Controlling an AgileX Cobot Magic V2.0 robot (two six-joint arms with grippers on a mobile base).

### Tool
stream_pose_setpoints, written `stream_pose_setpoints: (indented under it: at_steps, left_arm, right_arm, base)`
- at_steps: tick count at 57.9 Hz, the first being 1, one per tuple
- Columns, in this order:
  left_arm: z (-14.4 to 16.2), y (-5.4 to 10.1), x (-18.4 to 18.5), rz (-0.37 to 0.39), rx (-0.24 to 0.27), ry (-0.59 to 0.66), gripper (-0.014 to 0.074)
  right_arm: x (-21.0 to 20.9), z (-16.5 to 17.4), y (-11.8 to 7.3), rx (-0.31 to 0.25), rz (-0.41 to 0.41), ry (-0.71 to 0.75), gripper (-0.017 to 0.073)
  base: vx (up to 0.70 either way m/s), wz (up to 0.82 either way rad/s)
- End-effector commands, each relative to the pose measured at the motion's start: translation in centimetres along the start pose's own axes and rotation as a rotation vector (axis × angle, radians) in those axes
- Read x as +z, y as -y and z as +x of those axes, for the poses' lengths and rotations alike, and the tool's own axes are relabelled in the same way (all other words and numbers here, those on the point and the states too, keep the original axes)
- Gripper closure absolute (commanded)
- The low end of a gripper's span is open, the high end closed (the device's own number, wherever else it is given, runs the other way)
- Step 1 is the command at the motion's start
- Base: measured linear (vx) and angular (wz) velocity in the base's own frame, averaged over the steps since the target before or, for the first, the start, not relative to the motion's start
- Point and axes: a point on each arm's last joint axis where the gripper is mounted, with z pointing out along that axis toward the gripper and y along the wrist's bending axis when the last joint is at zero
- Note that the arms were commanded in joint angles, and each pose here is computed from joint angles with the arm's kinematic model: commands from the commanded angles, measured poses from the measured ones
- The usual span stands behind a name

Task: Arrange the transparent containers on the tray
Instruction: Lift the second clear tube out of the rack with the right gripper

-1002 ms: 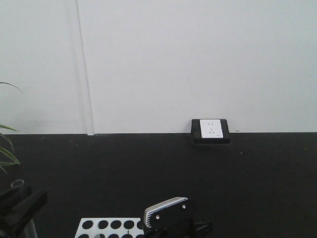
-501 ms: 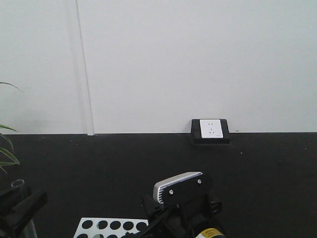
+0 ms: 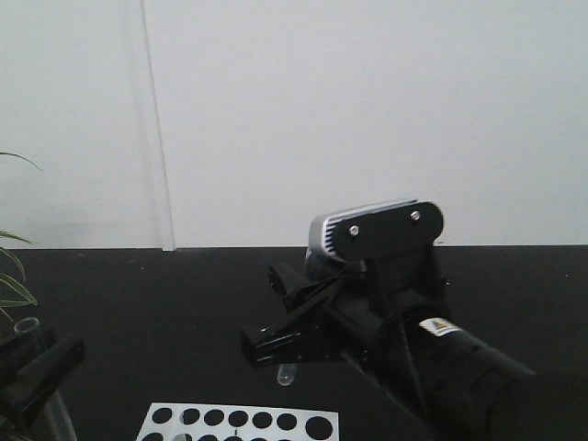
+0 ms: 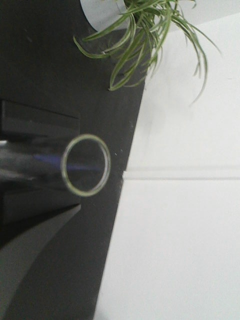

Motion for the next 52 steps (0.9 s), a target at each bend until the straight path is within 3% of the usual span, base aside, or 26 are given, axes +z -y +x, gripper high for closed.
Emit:
stream_pose_setpoints:
  at_steps: [1, 5, 14, 18, 36, 43, 52]
  left_arm:
    - [-2.8, 0.2, -0.2, 0.011, -0.014, 0.152, 0.0466]
    - [-3.5, 0.2, -0.1, 0.011, -0.015, 0.155, 0.0466]
    - [-5.6, 0.4, -0.2, 0.014, -0.015, 0.200, 0.0466]
    - [-6.3, 0.4, -0.7, 0.015, -0.015, 0.202, 0.0466]
    - [-7.7, 0.5, -6.2, 0.018, -0.015, 0.227, 0.0466]
    - [-7.7, 0.5, -7.1, 0.019, -0.015, 0.220, 0.0466]
    - [-7.6, 0.5, -7.1, 0.018, -0.014, 0.214, 0.0466]
  right_arm:
    - [-2.2, -3.2, 1.1, -0.037, 0.047, 0.078, 0.0358]
    - [-3.4, -3.8, 1.5, -0.025, 0.054, 0.070, 0.0358]
    - [-5.7, -4.5, 2.3, 0.065, 0.059, 0.032, 0.0358]
    - [-6.9, -4.4, 2.8, 0.033, 0.068, 0.042, 0.0358]
    - [-12.2, -3.4, 4.8, 0.045, 0.069, 0.108, 0.0358]
    - [-12.5, -3.5, 4.6, -0.015, 0.047, 0.120, 0.0358]
    - [-11.8, -3.2, 4.2, -0.030, 0.017, 0.104, 0.0358]
  base:
    - [0.00, 0.00]
    - [0.00, 0.00]
    - [0.00, 0.00]
    - [0.00, 0.00]
    - [0.00, 0.00]
    - [0.00, 0.00]
    - [0.00, 0.00]
